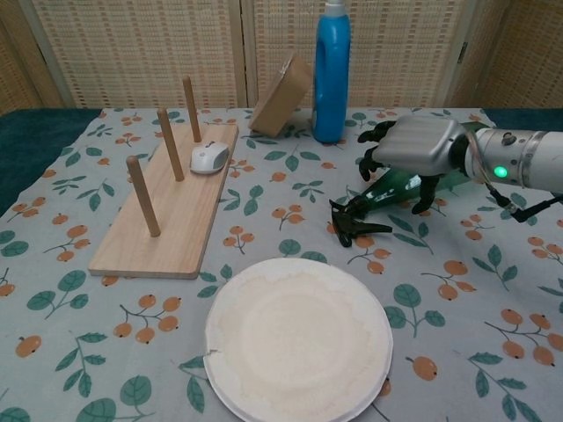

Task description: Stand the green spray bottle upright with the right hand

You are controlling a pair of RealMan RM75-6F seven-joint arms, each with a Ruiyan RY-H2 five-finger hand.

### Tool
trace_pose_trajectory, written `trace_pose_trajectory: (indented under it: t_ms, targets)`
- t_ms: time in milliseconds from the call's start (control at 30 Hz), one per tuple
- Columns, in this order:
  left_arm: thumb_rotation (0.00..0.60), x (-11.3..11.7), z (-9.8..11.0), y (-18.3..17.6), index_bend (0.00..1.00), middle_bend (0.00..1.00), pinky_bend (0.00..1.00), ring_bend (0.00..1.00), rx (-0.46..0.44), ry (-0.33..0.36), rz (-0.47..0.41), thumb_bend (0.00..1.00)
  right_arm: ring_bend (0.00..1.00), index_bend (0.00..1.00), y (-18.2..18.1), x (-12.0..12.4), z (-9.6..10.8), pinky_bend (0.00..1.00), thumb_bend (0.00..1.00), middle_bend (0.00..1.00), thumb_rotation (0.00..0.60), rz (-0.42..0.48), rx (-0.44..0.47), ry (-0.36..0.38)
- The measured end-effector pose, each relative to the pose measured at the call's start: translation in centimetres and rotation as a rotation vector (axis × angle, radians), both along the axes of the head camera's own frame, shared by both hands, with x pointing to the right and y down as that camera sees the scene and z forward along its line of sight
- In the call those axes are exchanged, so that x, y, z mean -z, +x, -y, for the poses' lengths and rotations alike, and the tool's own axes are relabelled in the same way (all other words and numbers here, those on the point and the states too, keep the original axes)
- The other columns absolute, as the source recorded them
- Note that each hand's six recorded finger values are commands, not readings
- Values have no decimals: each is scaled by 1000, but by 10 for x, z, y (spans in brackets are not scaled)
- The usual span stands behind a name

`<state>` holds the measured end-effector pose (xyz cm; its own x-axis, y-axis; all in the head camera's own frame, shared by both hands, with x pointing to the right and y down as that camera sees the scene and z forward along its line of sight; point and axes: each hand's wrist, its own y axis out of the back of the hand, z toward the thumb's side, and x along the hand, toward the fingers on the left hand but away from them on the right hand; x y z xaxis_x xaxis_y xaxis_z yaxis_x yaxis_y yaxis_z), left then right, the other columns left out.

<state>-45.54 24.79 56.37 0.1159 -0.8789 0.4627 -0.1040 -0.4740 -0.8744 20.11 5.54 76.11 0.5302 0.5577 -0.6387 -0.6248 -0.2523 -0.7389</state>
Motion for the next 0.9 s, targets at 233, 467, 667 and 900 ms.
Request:
trace_pose_trajectory:
  t_ms: [233,467,667,900]
  targets:
    - [600,1,1,-2,0,0,0,0,8,7,-12,245,23,306,-10,-3,2,169,0,270,600,13,-8,21]
    - [600,0,2,-1,0,0,0,0,3,4,-22,246,93,442,-15,-6,3,233,0,352,600,25,-20,39]
    - [600,-2,1,-1,0,0,0,0,3,2,-25,247,131,504,-16,-11,2,233,0,391,600,15,-12,50]
    - [600,-1,1,-1,0,0,0,0,6,5,-33,246,171,574,-19,-16,-1,233,0,441,600,4,7,61]
